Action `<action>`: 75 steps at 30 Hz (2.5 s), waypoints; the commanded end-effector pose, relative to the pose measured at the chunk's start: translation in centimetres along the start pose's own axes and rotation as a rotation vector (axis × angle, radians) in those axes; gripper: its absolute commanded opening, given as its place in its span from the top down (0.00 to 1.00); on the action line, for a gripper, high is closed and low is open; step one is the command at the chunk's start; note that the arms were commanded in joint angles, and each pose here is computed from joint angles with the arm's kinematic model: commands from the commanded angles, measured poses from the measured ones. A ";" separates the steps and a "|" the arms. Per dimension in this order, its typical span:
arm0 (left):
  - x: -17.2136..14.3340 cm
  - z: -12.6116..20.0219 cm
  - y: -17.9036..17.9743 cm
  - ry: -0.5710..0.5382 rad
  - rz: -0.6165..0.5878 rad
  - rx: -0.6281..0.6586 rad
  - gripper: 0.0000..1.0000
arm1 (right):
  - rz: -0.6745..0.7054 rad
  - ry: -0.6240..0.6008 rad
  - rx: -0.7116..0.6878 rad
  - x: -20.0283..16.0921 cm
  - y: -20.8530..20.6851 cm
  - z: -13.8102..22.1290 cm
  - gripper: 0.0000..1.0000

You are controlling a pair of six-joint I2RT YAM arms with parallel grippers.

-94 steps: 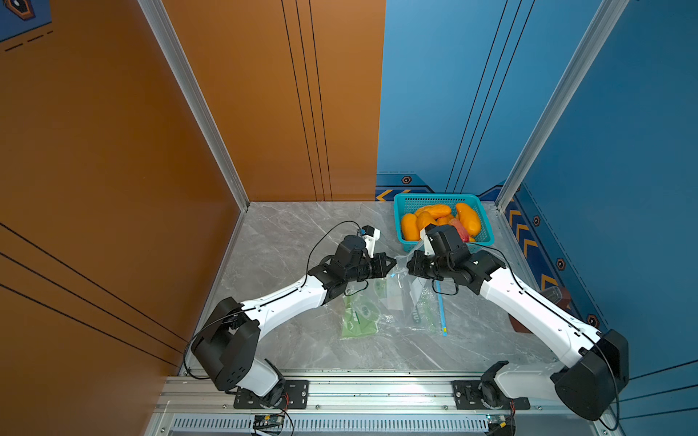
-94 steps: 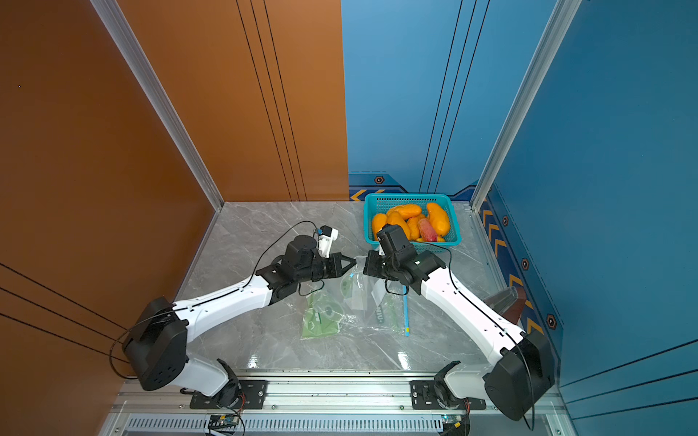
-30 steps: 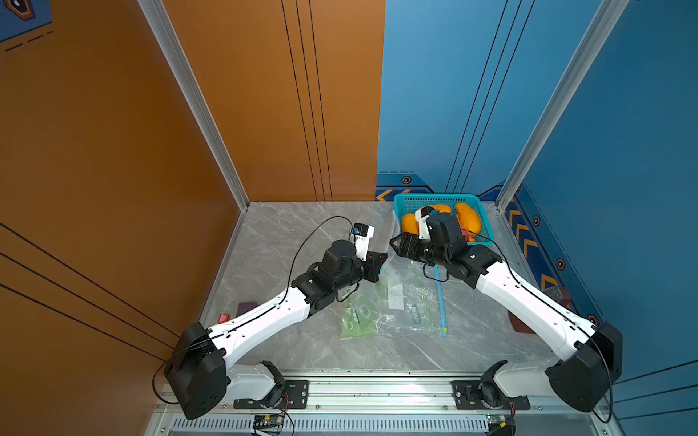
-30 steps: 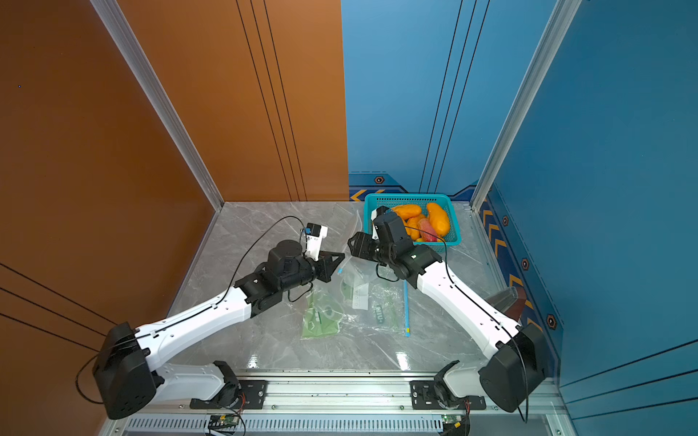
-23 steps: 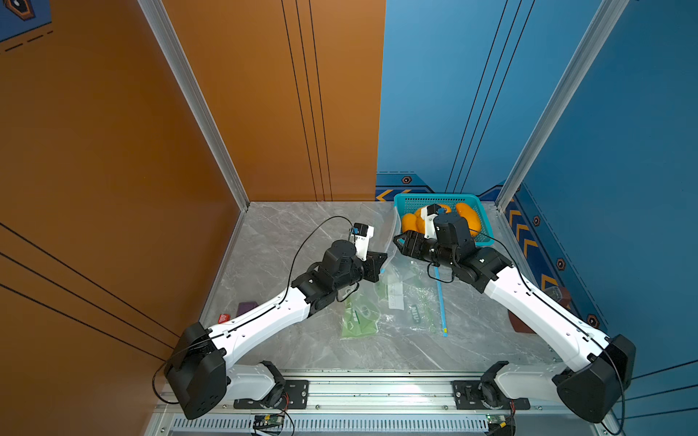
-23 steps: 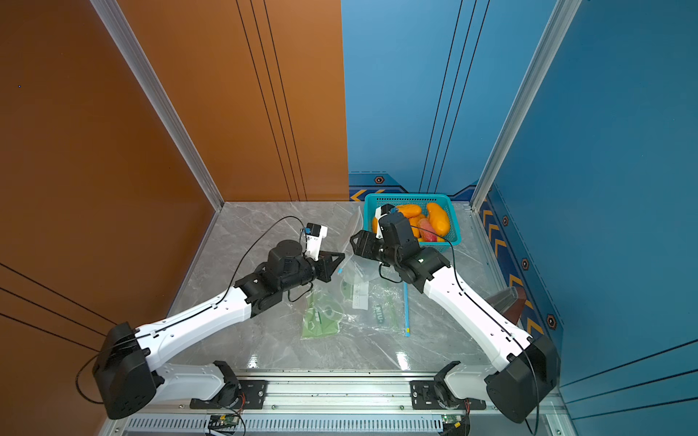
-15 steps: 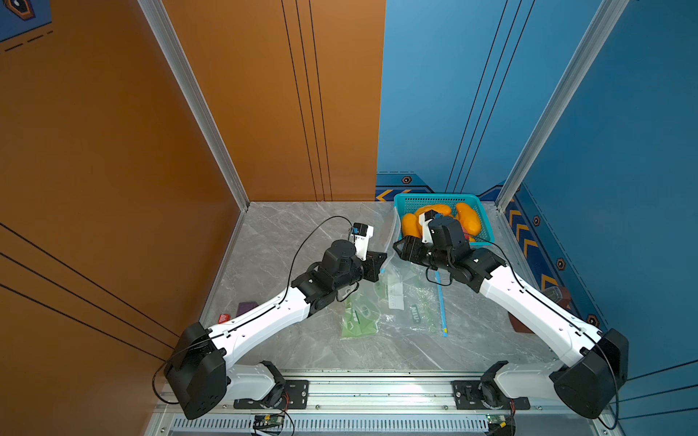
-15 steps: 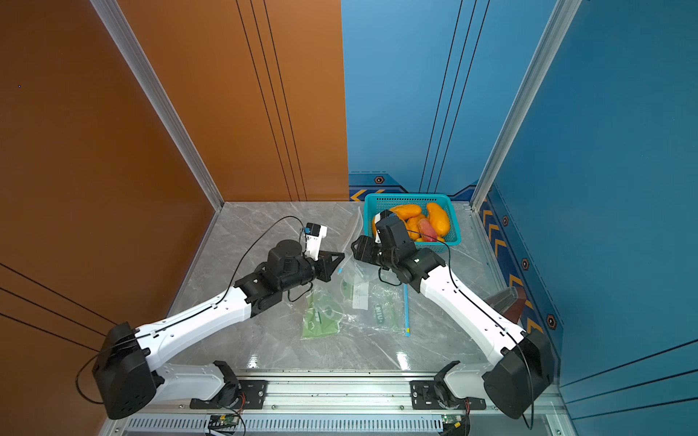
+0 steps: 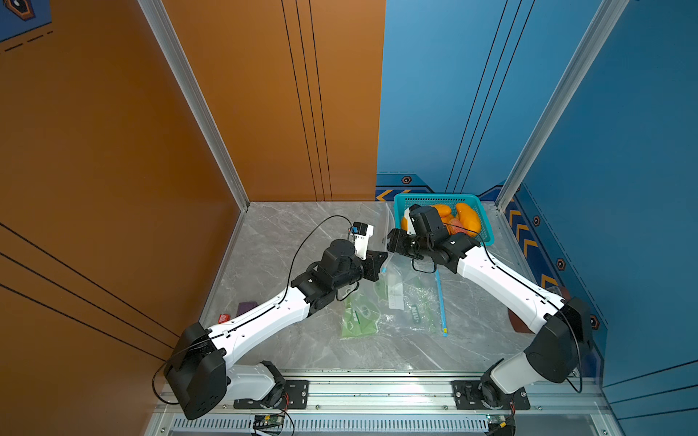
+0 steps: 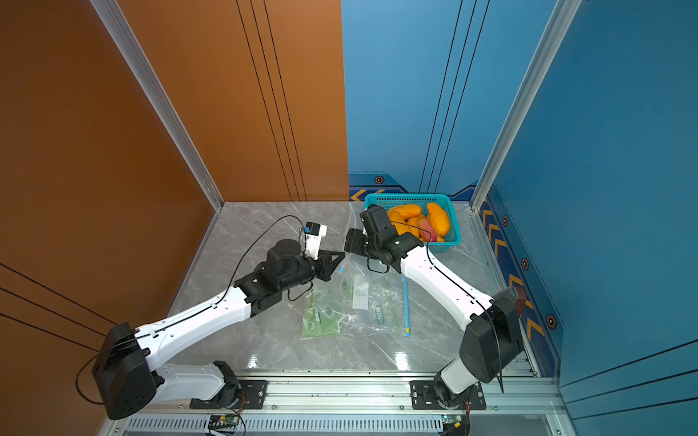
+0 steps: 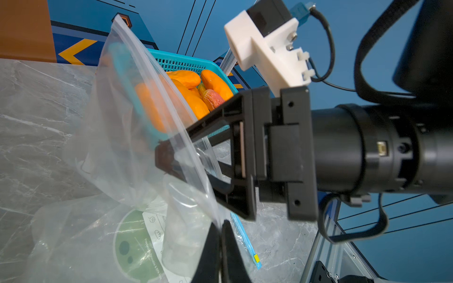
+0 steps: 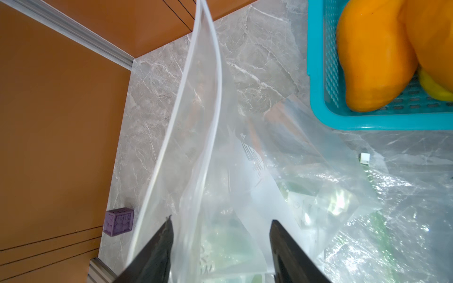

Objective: Place the mango in a zip-top bag and seal the zipper
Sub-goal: Open the zipper of the food storage bag at the center of the board.

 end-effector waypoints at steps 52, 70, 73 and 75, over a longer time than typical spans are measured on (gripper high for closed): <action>6.0 3.2 9.7 -0.109 0.144 0.197 0.15 | 0.208 -0.028 0.305 6.9 11.6 -11.5 1.00; 7.9 1.5 13.3 -0.199 0.155 0.349 0.43 | 0.237 -0.023 0.285 5.8 11.9 -11.0 1.00; 8.2 1.7 13.2 -0.215 0.158 0.343 0.50 | 0.236 -0.023 0.277 5.8 11.8 -11.1 1.00; 8.3 1.8 13.4 -0.221 0.160 0.349 0.54 | 0.234 -0.022 0.277 5.8 11.7 -11.2 1.00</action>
Point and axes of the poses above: each gripper's point midway between its finger pads, its own z axis back along the fingers, its own y axis along the line the jaws close on, x = y × z, the point moved 3 cm from there along z, back along the fingers, and after that the axes turned 1 degree about z, right-handed, at the moved point
